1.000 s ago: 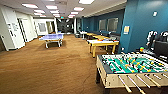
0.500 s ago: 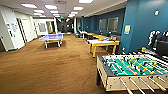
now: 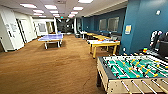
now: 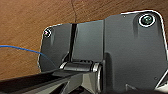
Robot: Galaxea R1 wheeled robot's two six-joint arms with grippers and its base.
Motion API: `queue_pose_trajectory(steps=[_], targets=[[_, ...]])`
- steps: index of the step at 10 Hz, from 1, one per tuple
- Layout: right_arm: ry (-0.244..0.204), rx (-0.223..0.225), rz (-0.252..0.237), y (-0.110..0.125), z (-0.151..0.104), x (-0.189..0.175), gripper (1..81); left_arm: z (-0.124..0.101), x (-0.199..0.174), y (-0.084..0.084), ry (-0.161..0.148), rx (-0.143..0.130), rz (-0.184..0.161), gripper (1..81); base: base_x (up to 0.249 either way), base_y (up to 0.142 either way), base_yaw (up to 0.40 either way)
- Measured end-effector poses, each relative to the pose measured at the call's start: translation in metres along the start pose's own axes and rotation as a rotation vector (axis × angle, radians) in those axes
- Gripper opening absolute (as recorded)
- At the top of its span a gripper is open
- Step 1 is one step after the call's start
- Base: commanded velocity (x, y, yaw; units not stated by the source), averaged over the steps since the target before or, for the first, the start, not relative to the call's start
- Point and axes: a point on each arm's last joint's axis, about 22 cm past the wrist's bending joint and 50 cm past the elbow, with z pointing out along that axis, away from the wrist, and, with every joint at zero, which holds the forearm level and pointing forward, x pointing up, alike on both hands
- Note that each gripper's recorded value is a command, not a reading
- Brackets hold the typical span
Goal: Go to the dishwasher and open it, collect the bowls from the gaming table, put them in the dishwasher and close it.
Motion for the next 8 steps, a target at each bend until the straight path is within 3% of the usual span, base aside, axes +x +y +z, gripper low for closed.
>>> queue_pose_trajectory(steps=[8], targets=[[0.0, 0.0, 0.0, 0.0002, 0.0, 0.0006, 81.1, 0.0001, 0.0, 0.0003, -0.001, 0.0, 0.0, 81.1, 0.118, 0.0, 0.0]])
